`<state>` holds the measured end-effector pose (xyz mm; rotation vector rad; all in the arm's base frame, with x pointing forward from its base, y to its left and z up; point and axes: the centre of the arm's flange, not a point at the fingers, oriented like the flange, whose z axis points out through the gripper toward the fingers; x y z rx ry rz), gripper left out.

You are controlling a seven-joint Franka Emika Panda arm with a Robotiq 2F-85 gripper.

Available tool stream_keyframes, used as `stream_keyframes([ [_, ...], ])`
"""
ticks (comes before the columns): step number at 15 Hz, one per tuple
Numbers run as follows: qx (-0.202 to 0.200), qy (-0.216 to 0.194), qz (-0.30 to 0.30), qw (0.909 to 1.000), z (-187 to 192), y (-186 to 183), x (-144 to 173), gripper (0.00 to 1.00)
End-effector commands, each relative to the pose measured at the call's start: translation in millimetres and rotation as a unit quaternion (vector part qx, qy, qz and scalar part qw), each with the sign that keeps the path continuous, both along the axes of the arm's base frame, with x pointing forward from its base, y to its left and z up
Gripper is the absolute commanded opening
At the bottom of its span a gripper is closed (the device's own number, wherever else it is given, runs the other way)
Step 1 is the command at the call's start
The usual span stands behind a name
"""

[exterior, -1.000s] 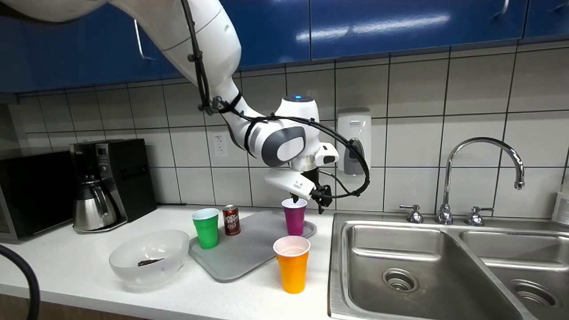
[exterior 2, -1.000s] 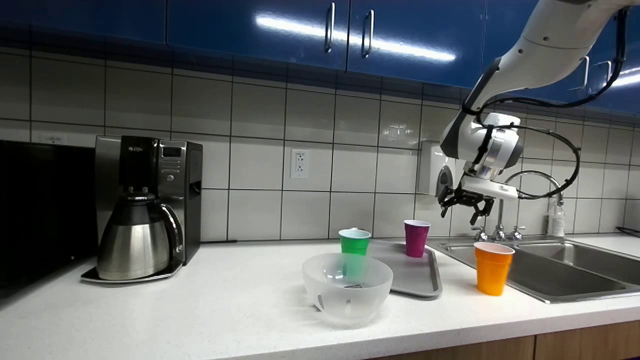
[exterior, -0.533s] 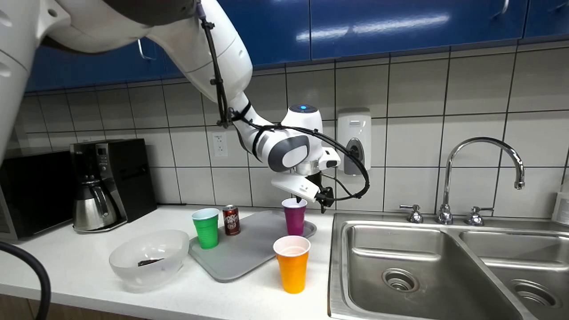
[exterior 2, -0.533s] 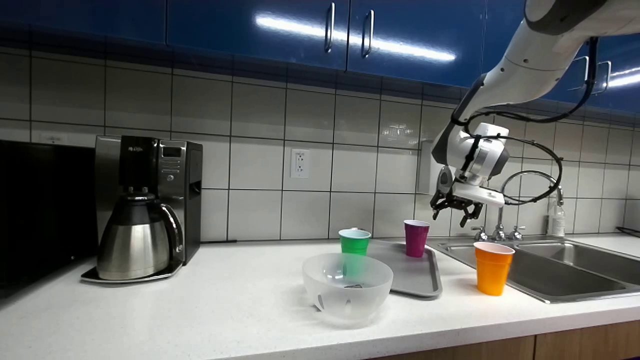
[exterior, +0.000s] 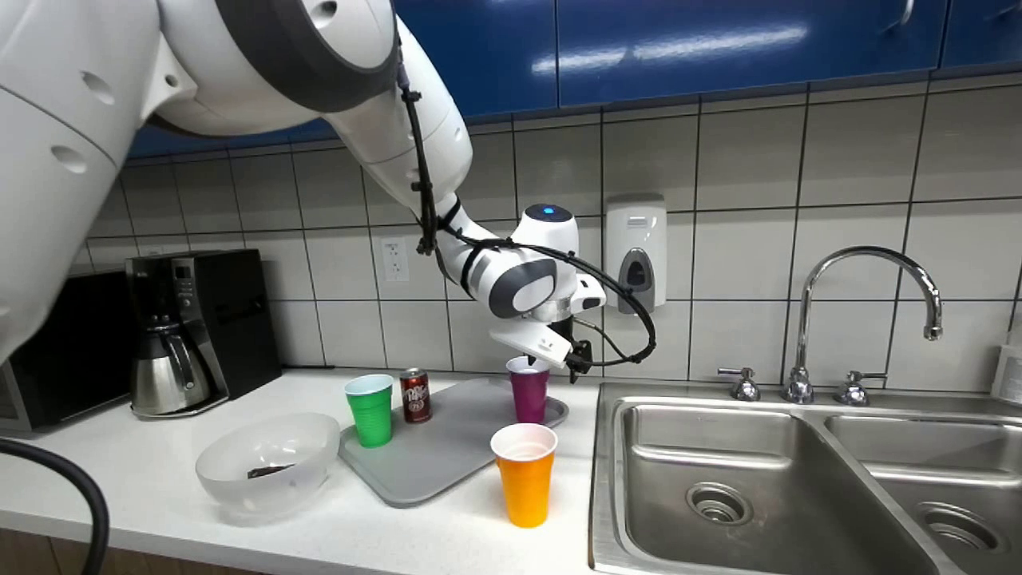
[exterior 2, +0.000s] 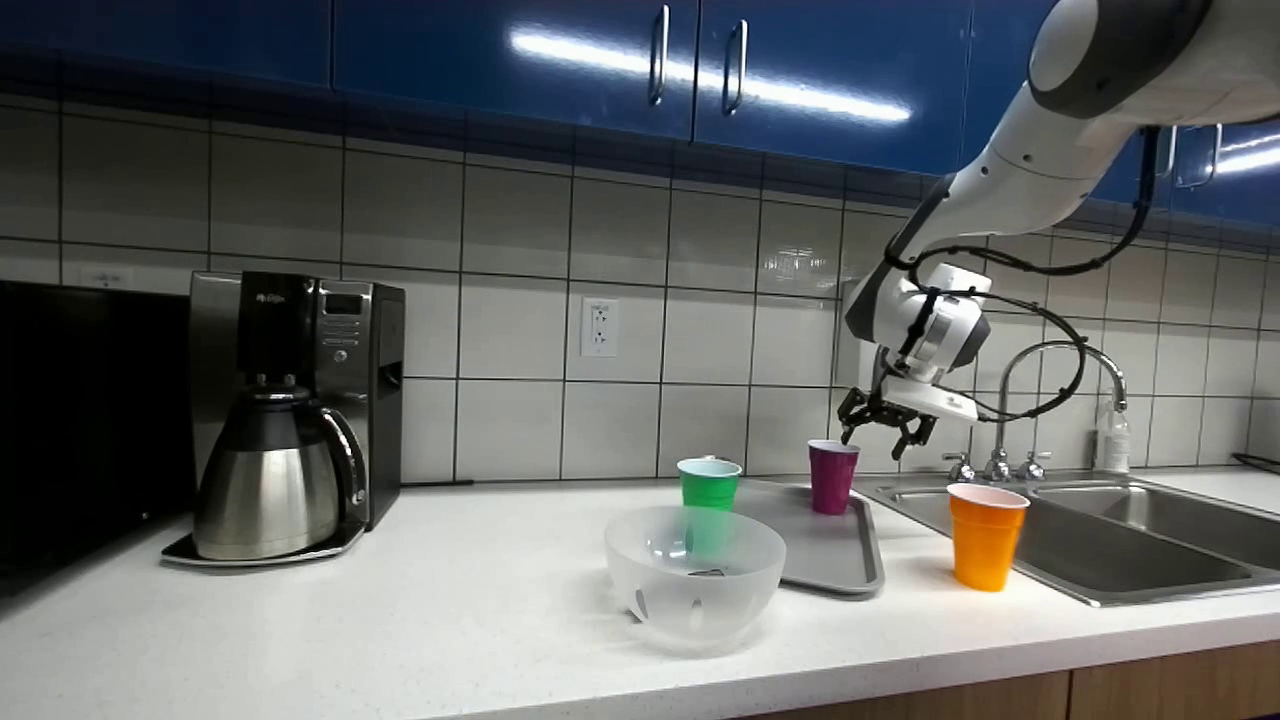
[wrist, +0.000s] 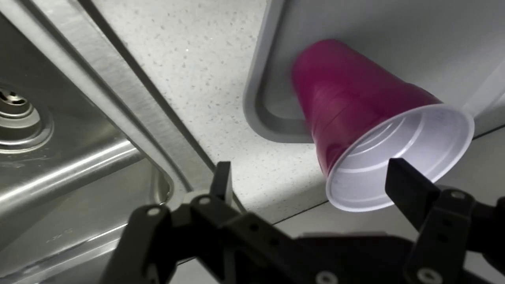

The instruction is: Remove the cups from the tray.

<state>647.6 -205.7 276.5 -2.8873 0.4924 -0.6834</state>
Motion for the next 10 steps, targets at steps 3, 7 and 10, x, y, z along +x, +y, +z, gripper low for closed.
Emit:
stream_keyframes([
  [3, 0.006, -0.003, 0.025, 0.9997, -18.8, -1.7, 29.1, 1.0],
  [7, 0.001, 0.008, 0.036, 0.9993, -36.5, -2.5, 34.4, 1.0],
  [10, -0.002, 0.012, 0.043, 0.999, -44.3, -2.8, 36.9, 0.75],
])
